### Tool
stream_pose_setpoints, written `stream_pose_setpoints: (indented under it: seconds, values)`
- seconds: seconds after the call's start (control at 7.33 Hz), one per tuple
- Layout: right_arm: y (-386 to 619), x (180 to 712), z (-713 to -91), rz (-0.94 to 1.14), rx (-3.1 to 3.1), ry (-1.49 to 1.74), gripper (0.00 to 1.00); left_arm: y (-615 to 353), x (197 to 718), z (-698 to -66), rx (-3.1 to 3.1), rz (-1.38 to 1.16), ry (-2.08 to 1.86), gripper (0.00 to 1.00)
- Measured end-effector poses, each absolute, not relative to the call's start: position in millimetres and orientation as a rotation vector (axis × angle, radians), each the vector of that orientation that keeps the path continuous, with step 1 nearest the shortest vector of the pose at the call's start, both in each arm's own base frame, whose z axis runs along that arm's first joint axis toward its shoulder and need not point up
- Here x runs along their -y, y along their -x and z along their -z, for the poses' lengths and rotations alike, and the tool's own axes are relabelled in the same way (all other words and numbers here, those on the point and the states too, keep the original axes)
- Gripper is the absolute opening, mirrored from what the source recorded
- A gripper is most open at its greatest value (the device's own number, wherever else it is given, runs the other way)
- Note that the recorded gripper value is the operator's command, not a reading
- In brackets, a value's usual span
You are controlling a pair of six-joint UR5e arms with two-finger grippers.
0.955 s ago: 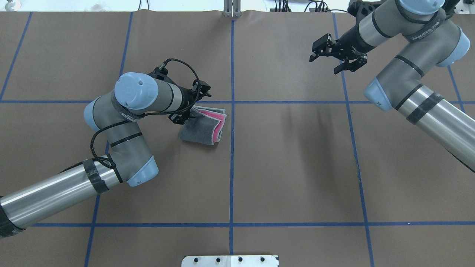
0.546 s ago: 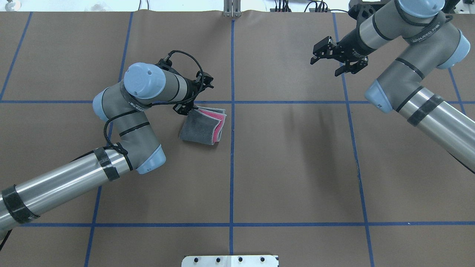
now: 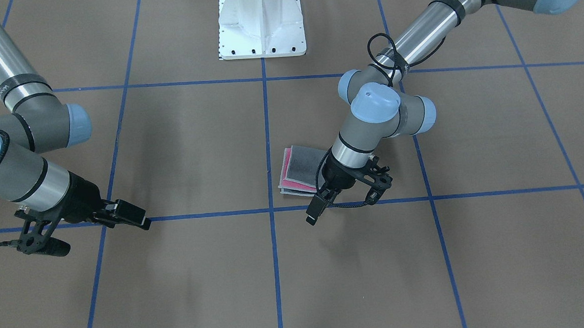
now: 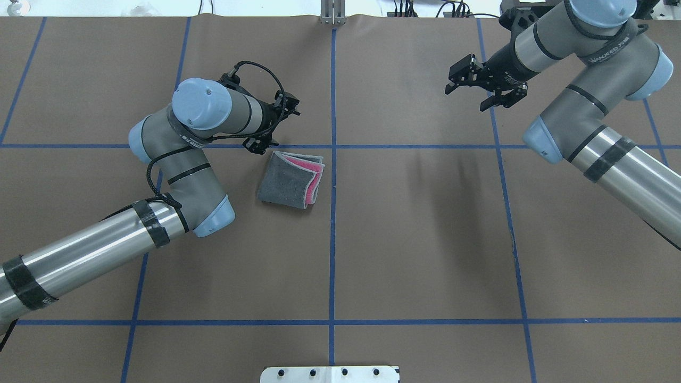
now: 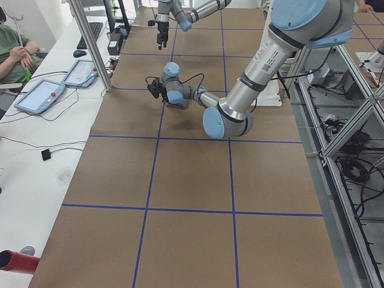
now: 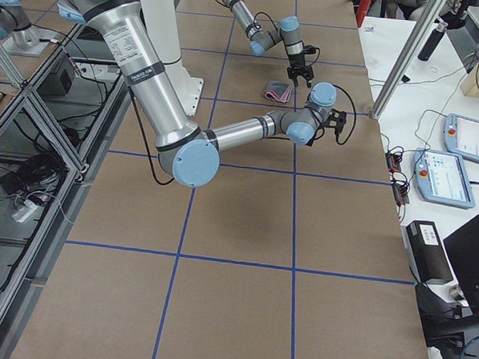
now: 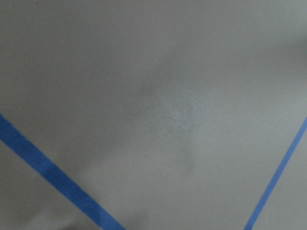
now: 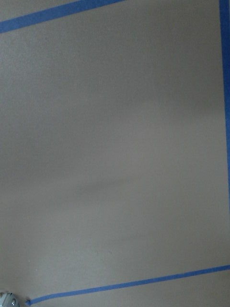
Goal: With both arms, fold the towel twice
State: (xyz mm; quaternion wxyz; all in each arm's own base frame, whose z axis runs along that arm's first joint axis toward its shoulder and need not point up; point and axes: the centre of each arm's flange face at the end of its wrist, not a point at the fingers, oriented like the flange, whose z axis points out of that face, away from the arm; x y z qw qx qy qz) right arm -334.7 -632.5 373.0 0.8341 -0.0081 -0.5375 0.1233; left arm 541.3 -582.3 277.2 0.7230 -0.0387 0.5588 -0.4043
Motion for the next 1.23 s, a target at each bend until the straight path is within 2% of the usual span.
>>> stream_pose_setpoints:
  seconds: [0.68,1.23]
  values:
    - [336,633,-373,-0.259,1.139,0.017,1.00,-544,554,-233,-1.298,0.843,0.238,0.99]
    - [335,632,-372,-0.259,1.140,0.017,1.00,-575,510,-264,-1.250,0.801,0.307,0.99]
